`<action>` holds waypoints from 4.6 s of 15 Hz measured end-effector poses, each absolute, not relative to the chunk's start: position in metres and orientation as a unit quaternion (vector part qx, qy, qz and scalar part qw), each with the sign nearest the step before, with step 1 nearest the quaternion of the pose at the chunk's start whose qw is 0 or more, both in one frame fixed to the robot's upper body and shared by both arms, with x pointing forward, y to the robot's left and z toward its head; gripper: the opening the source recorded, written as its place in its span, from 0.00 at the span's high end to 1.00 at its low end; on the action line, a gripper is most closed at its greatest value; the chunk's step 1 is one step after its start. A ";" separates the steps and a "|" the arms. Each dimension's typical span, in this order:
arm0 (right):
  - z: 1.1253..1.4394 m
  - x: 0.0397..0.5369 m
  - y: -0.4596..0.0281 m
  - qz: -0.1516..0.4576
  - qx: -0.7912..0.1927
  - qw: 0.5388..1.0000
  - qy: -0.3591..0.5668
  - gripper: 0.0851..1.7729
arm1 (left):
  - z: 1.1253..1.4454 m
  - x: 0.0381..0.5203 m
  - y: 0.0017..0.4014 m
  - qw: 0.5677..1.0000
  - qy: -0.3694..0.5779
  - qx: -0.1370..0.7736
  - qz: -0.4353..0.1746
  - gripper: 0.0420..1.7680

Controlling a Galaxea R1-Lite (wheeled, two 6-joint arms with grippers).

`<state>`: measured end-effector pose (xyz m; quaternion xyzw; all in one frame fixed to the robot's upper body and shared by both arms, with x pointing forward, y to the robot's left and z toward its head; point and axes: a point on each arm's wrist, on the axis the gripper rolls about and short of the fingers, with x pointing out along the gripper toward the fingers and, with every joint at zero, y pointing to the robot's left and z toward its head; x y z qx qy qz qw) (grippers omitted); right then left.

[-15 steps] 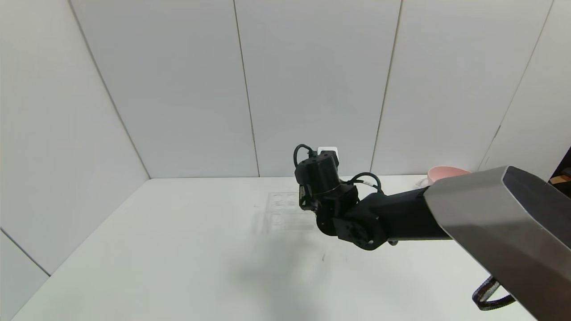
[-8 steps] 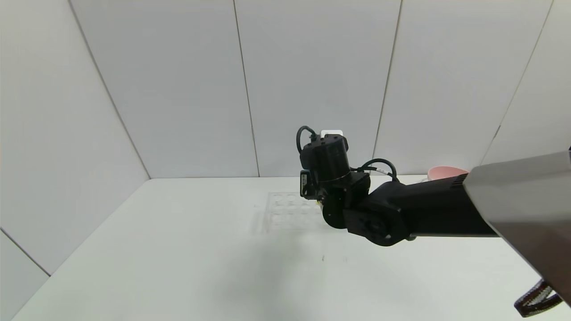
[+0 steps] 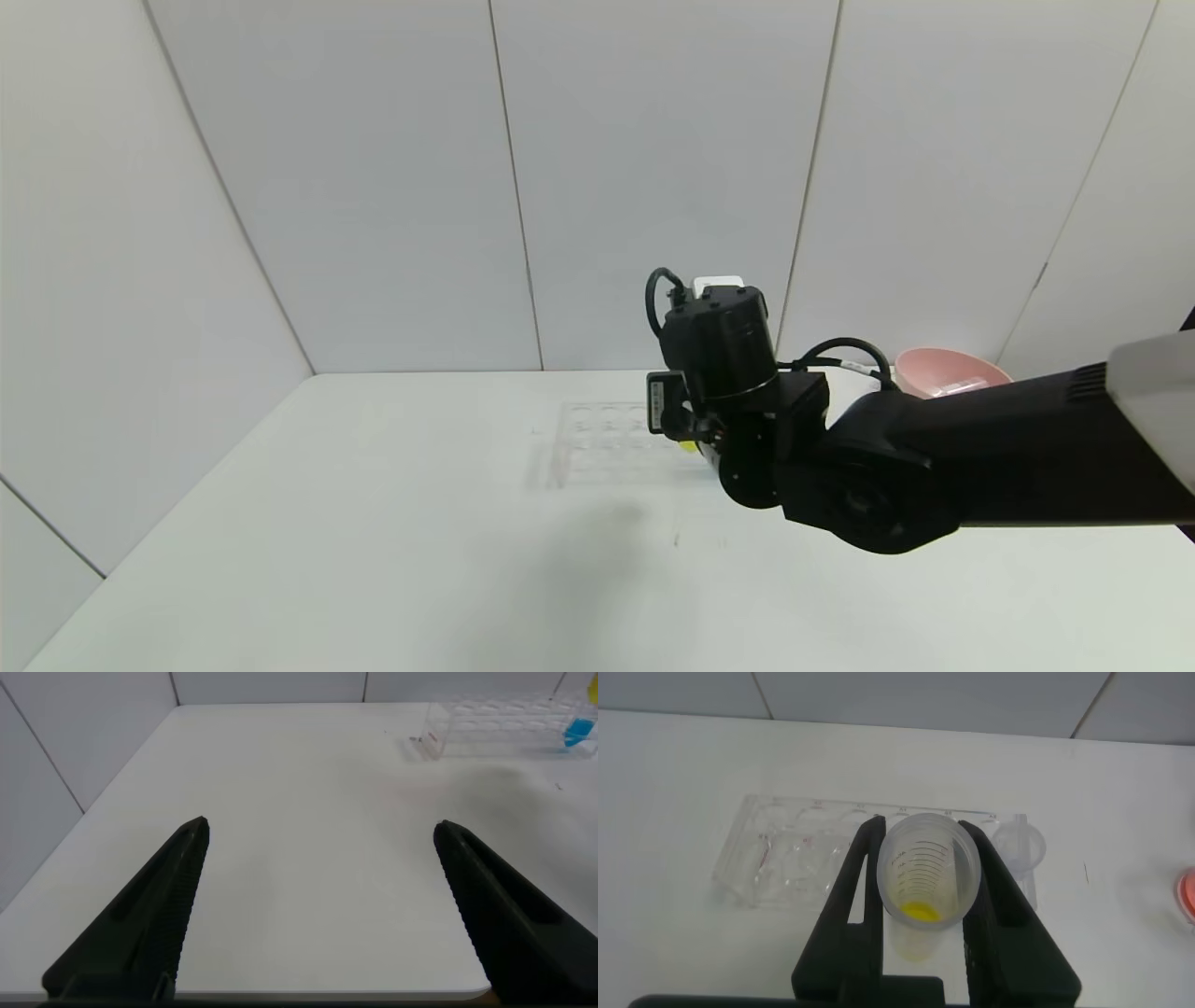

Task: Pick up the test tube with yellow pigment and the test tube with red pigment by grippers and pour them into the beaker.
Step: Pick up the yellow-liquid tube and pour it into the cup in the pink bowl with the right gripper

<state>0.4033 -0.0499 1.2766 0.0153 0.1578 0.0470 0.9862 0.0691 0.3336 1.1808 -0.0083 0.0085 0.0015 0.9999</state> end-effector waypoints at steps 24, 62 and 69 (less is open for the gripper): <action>1.302 0.351 -0.321 0.161 0.007 0.973 0.163 0.73 | 1.181 0.069 0.334 1.000 0.008 -0.008 0.001 0.03; 1.291 0.489 -0.435 0.226 -0.340 0.881 0.238 0.73 | 1.181 0.069 0.334 1.000 0.008 -0.008 0.001 0.03; 1.305 0.508 -0.413 0.264 -0.344 0.863 0.259 0.73 | 1.181 0.069 0.334 1.000 0.008 -0.008 0.001 0.03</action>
